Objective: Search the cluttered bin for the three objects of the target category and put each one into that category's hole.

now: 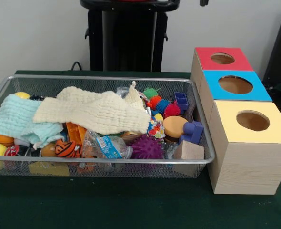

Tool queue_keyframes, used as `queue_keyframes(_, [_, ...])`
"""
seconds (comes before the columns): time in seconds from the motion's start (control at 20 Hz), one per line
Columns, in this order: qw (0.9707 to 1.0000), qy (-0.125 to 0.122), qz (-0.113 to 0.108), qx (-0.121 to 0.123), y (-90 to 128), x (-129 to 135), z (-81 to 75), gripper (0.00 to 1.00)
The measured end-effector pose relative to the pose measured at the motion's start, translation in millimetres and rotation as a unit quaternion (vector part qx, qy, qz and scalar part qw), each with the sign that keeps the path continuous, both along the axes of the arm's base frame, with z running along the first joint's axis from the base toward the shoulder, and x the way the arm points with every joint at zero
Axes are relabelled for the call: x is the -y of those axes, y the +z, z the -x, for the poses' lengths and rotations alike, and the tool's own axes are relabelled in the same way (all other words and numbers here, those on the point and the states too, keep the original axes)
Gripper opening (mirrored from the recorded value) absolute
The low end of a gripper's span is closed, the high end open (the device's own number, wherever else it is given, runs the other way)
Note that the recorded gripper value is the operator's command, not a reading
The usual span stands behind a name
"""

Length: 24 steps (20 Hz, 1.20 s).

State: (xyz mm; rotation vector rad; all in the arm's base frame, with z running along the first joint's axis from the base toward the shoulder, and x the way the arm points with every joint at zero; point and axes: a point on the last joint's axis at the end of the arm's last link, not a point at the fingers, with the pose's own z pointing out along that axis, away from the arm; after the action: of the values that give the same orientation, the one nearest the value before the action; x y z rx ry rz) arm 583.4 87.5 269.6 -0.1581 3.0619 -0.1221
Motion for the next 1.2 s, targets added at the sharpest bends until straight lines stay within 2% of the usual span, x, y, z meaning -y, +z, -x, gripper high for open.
queue_keyframes(0.25, [1.0000,0.005,-0.002,0.008,-0.1,-3.3,-19.6,1.00])
queue_keyframes(0.5, [0.9999,0.005,-0.002,0.016,3.2,-1.3,-30.1,1.00])
queue_keyframes(0.7, [0.9996,0.002,0.004,0.029,9.0,15.0,-43.5,1.00])
queue_keyframes(0.95, [0.9990,-0.001,0.020,0.041,11.1,41.3,-67.9,1.00])
queue_keyframes(1.2, [0.9988,0.000,0.031,0.037,9.4,53.7,-89.6,1.00])
